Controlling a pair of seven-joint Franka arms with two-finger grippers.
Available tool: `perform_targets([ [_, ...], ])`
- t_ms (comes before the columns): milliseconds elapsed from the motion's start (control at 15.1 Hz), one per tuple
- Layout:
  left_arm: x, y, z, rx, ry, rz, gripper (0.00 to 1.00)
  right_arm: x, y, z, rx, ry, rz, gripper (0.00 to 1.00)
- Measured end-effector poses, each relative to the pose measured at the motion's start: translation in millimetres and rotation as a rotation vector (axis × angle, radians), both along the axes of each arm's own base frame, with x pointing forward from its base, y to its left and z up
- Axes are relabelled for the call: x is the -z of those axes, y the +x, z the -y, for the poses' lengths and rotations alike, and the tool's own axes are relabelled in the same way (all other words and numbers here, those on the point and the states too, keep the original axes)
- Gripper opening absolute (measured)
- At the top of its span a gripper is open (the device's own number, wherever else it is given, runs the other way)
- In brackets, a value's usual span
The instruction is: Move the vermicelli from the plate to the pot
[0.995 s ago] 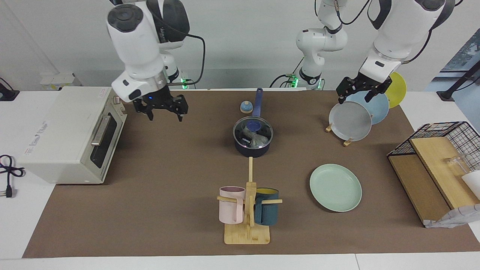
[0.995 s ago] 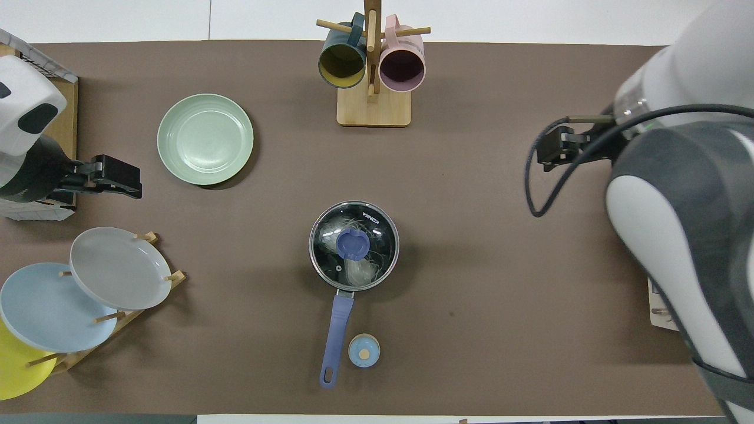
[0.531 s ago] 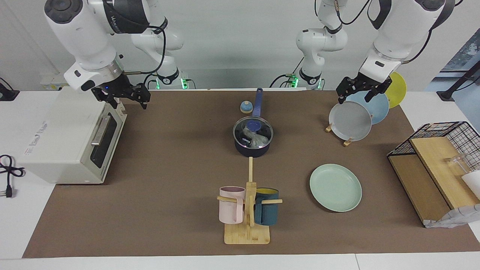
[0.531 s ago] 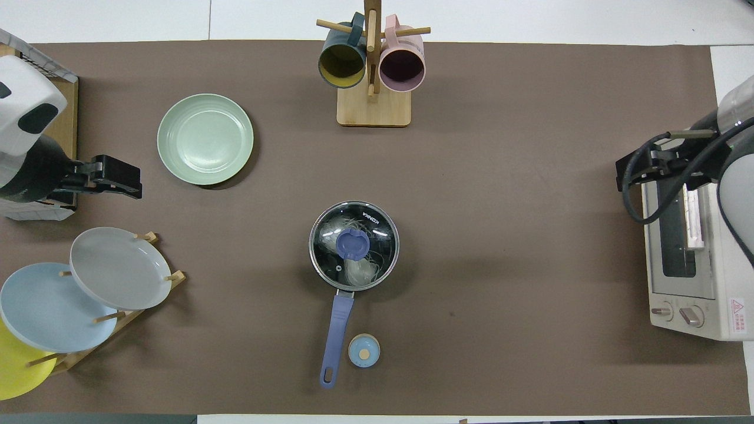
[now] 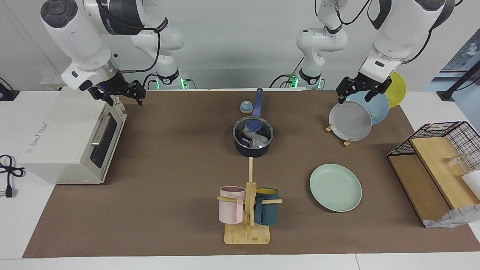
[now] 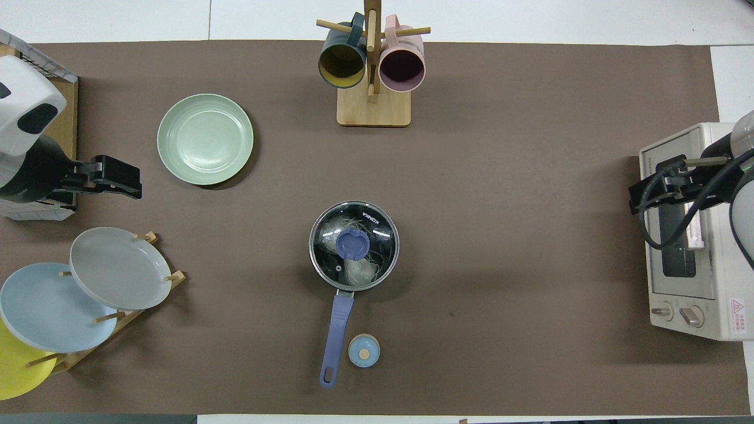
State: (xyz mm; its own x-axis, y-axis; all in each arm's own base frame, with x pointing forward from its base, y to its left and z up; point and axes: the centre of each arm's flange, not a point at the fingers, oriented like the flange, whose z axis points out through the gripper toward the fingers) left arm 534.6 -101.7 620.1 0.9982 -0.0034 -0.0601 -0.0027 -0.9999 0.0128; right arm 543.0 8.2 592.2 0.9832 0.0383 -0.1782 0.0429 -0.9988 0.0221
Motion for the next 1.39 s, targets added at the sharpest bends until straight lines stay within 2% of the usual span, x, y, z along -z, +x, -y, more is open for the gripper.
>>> perform_targets([
  [1393, -1, 1, -7, -0.013, 0.0, 0.001, 1.0, -13, 2.5, 21, 0.023, -0.013, 0.065, 1.0],
])
